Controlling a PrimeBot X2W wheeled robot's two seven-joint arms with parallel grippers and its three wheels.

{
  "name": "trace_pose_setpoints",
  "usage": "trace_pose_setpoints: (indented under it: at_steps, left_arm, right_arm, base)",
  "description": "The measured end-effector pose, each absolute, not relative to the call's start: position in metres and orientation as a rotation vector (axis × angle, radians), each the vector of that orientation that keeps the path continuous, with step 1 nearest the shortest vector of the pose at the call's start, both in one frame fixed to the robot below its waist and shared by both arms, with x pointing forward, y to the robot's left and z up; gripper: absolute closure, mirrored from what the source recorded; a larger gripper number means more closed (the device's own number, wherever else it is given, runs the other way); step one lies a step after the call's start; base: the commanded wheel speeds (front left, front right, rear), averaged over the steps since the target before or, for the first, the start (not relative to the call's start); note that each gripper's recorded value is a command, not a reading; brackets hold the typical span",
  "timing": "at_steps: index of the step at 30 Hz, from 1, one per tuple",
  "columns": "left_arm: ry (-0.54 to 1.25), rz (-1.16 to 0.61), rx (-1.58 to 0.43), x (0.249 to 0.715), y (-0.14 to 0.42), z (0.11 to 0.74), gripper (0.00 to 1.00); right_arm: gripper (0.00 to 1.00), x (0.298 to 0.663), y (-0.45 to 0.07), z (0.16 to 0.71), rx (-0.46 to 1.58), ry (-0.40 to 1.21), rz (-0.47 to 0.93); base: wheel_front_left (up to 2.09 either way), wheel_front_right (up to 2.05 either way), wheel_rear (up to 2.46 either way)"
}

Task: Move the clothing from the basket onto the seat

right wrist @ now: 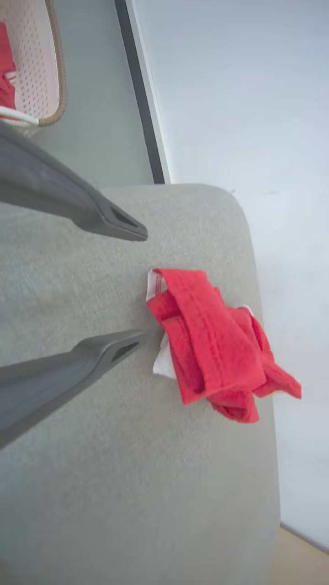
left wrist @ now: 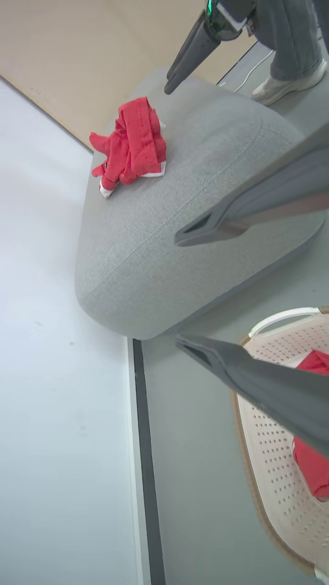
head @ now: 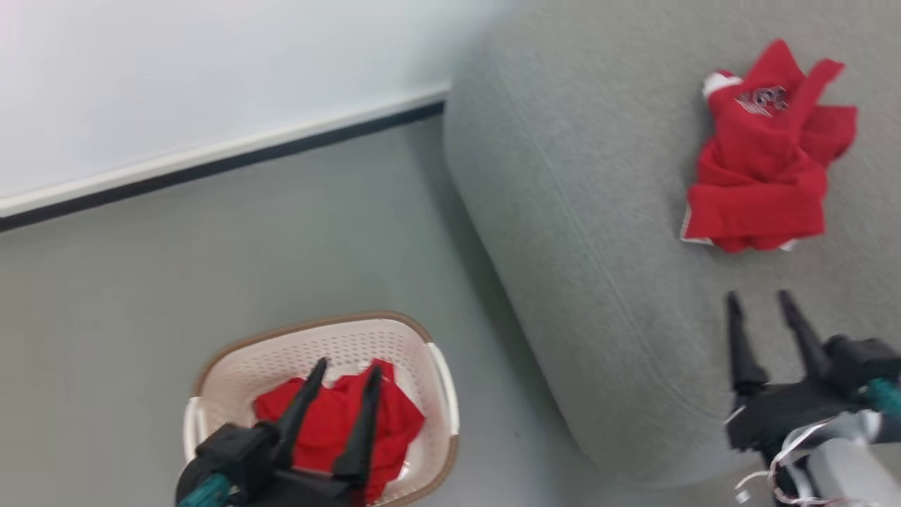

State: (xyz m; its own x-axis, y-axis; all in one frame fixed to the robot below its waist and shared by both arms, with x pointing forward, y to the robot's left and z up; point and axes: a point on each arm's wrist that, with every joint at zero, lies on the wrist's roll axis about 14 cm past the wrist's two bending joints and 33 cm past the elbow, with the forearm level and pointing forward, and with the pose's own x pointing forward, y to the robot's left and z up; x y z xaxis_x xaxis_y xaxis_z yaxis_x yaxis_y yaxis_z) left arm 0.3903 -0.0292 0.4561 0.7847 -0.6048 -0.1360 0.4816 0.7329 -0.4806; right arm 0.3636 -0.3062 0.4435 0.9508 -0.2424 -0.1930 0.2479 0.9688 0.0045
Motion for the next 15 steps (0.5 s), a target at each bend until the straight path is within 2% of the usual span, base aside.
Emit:
trace_pose_setpoints:
  at_steps: [7,15]
  left_arm:
    - [0.23,-0.402,-0.374,0.39,0.043,0.455,0.0]
    - [0.188,-0.242,-0.341,0.372,0.099,0.46,0.0]
  right_arm:
    - [0.0,0.38,-0.232,0.467,0.083,0.088,-0.056]
    - [0.0,0.371,-0.181,0.47,0.072,0.072,0.079]
  base:
    - [0.0,0.0,0.0]
    - [0.0,0.0,0.0]
